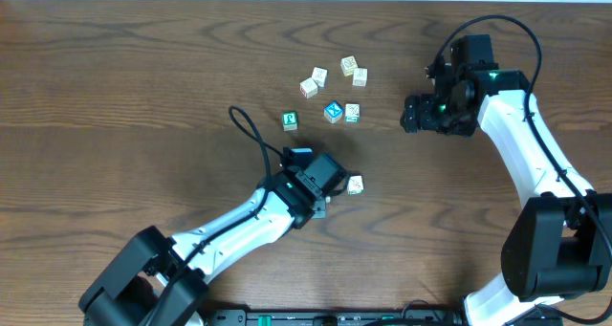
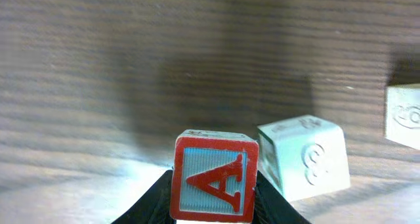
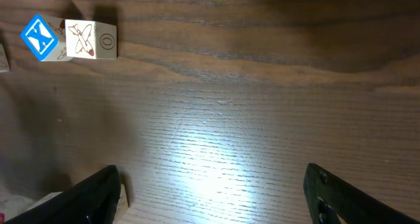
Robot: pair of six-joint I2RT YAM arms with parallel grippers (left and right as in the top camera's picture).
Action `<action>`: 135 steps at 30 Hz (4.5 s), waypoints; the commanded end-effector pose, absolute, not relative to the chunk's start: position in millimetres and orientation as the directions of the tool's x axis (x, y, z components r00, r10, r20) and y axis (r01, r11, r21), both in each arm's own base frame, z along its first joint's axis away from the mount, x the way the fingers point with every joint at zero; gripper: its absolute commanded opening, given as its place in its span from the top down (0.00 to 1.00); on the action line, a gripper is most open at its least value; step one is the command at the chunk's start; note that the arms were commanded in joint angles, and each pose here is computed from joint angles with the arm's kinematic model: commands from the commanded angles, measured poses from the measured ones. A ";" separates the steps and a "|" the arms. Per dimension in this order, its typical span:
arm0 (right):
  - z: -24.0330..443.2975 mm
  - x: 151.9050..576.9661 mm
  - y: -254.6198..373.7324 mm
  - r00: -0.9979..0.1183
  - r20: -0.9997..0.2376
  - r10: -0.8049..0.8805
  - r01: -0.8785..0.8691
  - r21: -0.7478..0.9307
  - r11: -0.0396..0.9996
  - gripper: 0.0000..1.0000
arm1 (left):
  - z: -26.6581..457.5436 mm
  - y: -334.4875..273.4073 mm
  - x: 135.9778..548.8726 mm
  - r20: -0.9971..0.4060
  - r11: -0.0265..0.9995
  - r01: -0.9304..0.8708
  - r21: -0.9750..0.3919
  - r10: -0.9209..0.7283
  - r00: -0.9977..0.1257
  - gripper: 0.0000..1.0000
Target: Lift 3 blocks
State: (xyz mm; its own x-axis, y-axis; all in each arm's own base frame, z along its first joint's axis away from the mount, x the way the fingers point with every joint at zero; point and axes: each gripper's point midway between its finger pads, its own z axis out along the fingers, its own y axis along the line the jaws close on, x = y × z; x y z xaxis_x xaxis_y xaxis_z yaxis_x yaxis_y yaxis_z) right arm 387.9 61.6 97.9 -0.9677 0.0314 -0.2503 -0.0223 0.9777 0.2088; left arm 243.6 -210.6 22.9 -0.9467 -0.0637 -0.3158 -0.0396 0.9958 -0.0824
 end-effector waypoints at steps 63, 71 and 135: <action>99.7 387.1 62.7 -0.968 -0.250 0.027 -0.026 0.204 0.979 0.15 | 15.3 -219.8 251.2 -0.328 0.988 -0.102 -0.117 -0.136 -0.935 0.67; 99.7 387.1 62.8 -0.968 -0.250 0.027 -0.025 0.204 0.979 0.15 | 9.0 -218.5 250.0 -0.318 0.989 -0.104 -0.102 -0.131 -0.939 0.67; 76.7 368.6 60.8 -0.982 -0.191 0.009 -0.029 0.195 0.980 0.72 | 85.3 -214.4 231.9 -0.378 0.976 -0.038 -0.216 -0.119 -0.918 0.39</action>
State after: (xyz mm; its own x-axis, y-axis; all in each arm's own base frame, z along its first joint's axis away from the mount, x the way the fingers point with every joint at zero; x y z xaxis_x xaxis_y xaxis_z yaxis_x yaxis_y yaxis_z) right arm 372.3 59.3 80.2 -0.9797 0.0156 -0.2000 -0.0244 0.9802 0.1965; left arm 229.7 -213.0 70.8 -0.9306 -0.1210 -0.3456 -0.0576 0.9805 -0.1881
